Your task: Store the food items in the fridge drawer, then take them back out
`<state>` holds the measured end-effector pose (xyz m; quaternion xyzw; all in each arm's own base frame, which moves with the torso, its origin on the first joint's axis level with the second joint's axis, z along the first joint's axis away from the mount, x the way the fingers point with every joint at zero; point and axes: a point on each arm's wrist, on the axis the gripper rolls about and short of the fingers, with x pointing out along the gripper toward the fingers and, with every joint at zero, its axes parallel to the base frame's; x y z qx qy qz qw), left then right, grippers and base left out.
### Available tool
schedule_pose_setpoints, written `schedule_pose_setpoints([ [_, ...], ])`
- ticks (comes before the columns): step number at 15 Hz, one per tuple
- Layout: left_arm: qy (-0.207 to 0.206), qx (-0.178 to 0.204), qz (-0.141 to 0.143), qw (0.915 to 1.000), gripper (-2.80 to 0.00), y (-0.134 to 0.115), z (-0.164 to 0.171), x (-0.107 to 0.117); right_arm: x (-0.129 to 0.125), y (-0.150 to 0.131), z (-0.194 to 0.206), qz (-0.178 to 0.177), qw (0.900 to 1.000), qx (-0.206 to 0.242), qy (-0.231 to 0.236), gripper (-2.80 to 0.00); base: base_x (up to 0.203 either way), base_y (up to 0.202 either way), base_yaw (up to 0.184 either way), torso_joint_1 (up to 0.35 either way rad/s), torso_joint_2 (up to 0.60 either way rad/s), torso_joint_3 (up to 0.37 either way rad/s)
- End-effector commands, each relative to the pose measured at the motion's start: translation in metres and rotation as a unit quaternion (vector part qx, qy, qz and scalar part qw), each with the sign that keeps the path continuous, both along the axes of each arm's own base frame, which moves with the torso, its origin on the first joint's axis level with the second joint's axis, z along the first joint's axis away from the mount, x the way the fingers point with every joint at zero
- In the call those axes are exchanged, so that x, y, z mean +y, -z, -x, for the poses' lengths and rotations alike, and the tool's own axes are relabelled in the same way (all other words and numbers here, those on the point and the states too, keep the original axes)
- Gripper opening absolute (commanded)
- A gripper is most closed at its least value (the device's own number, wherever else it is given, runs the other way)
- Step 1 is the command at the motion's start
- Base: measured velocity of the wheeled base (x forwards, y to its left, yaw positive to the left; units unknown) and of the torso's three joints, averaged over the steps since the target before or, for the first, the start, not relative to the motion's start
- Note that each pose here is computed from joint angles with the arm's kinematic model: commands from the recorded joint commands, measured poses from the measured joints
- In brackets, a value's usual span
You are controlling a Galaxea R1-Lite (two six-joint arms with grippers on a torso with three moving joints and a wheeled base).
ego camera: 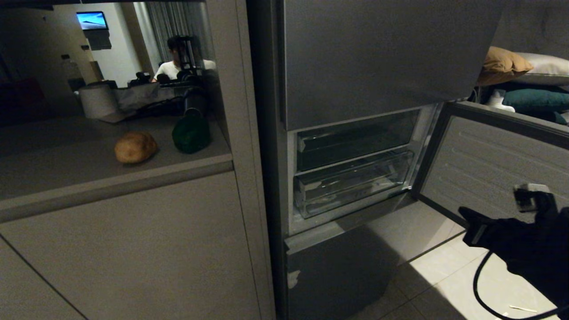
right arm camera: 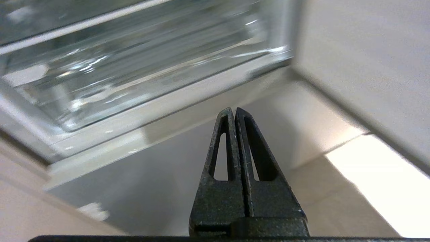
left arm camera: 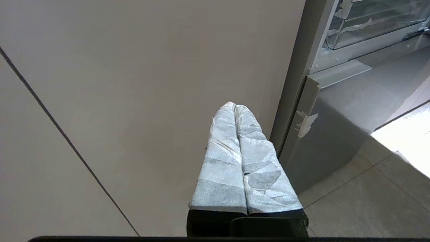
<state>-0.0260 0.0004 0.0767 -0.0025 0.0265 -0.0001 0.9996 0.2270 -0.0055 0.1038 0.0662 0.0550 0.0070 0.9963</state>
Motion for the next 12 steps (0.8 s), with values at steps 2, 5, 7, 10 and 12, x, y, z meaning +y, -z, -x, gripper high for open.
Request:
schedule_pose_setpoints([
  [2,0.000,0.000,0.000,1.0000,-2.80,0.000,0.000,0.000,-0.014,-0.023,0.059,0.009,0.997,-0.052,0.049,-2.80,0.000,0.000,0.000,0.000,0.00,0.000],
  [5,-0.001,-0.002,0.001,1.0000,-2.80,0.000,0.000,0.000,-0.025,-0.042,0.082,0.015,0.986,-0.110,0.125,-2.80,0.000,0.000,0.000,0.000,0.00,0.000],
  [7,-0.001,-0.002,0.001,1.0000,-2.80,0.000,0.000,0.000,-0.026,-0.047,0.091,0.018,0.982,-0.124,0.140,-2.80,0.000,0.000,0.000,0.000,0.00,0.000],
  [10,-0.001,-0.002,0.001,1.0000,-2.80,0.000,0.000,0.000,-0.031,-0.050,0.096,0.025,0.977,-0.132,0.163,-2.80,0.000,0.000,0.000,0.000,0.00,0.000],
  [12,-0.001,-0.002,0.001,1.0000,-2.80,0.000,0.000,0.000,-0.033,-0.051,0.099,0.027,0.974,-0.137,0.181,-2.80,0.000,0.000,0.000,0.000,0.00,0.000],
])
